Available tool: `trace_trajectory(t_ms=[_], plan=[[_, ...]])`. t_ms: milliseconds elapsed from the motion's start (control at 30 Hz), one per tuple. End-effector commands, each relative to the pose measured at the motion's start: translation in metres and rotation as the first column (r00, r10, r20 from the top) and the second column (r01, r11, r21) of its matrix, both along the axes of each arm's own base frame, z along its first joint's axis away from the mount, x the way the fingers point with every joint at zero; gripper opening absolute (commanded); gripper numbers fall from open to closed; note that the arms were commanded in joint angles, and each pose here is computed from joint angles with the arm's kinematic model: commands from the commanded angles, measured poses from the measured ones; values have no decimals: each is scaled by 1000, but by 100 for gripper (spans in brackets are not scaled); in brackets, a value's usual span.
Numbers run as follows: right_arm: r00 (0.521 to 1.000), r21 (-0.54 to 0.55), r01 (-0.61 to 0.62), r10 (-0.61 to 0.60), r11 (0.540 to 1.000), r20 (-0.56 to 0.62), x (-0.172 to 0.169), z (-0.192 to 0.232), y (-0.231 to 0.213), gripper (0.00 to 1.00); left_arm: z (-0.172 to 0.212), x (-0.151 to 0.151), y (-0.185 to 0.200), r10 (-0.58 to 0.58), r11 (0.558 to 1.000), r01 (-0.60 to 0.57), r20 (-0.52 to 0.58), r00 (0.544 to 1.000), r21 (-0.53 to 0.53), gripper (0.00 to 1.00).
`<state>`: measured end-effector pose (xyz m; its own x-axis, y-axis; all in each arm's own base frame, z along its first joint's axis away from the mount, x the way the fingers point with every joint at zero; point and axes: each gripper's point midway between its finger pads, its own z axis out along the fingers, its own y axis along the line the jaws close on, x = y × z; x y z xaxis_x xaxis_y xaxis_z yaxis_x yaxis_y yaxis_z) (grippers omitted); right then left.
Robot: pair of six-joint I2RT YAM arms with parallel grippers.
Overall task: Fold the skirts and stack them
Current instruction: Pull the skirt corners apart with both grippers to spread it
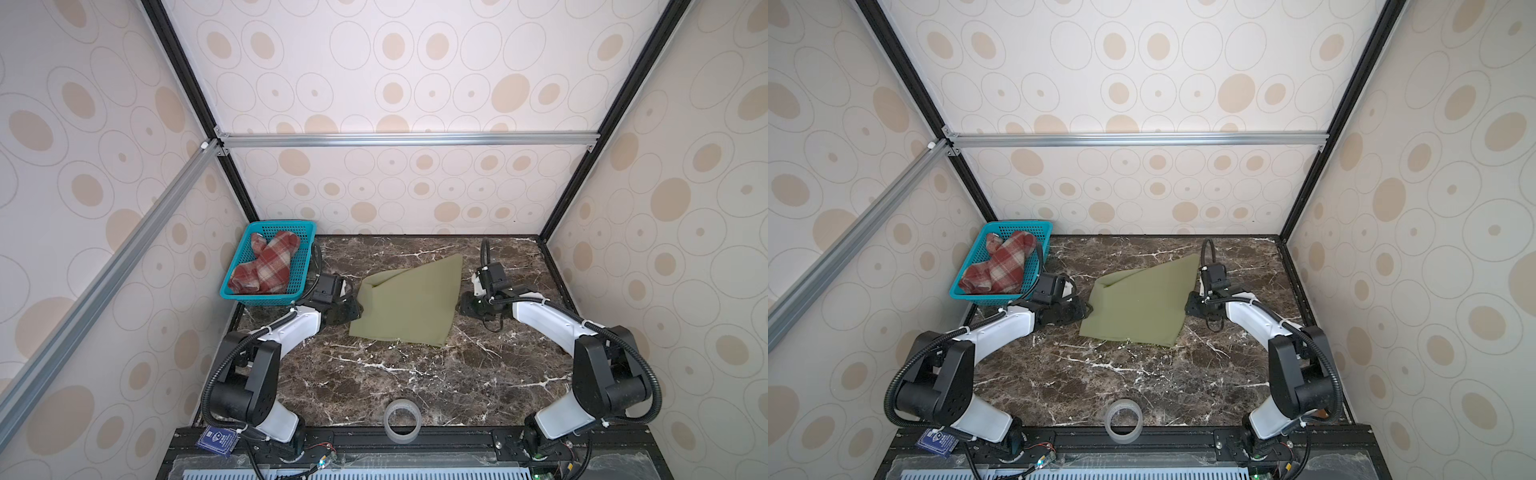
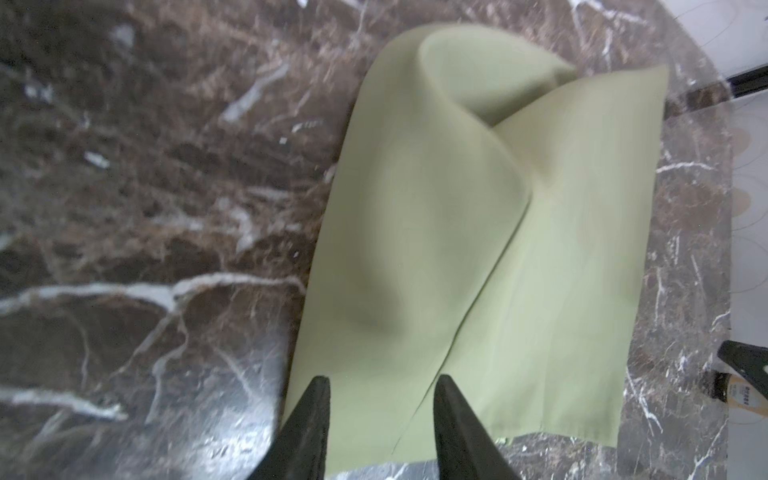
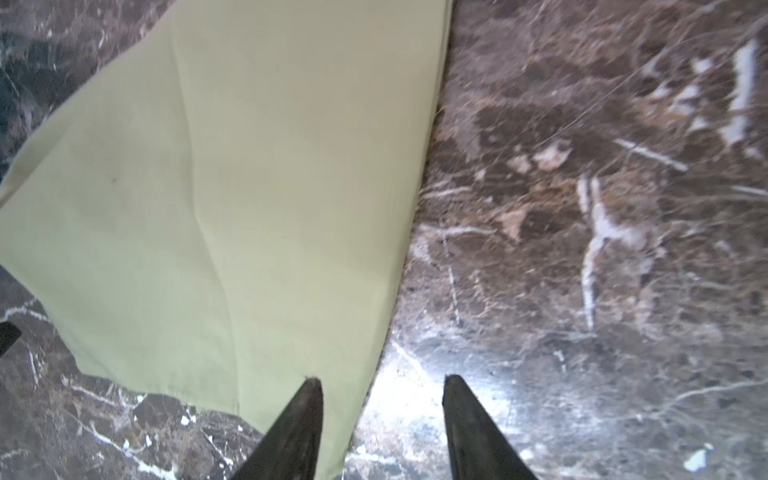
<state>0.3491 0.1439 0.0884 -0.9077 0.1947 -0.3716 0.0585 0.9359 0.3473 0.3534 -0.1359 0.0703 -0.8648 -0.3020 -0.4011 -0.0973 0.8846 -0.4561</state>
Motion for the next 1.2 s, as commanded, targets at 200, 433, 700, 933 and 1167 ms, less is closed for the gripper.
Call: trace_trajectory(t_ms=[200,433,700,933,1167], plan=[[994,7,-55,55,998,-96,-51,-17,22,49,-26,-40,13,20,1000,-18,-112,994,22,39],[987,12,-75,76,997,-141,-70,-29,29,49,-38,-45,16,30,999,-26,-126,992,32,36],[985,49,-64,71,997,-158,-74,-35,33,49,-50,-38,17,46,998,-41,-113,993,44,32],[984,51,-58,66,997,-167,-72,-36,35,48,-63,-37,18,48,998,-42,-125,991,53,23],[981,60,-43,54,997,-189,-80,-44,33,48,-60,-37,17,43,998,-39,-99,994,45,0]])
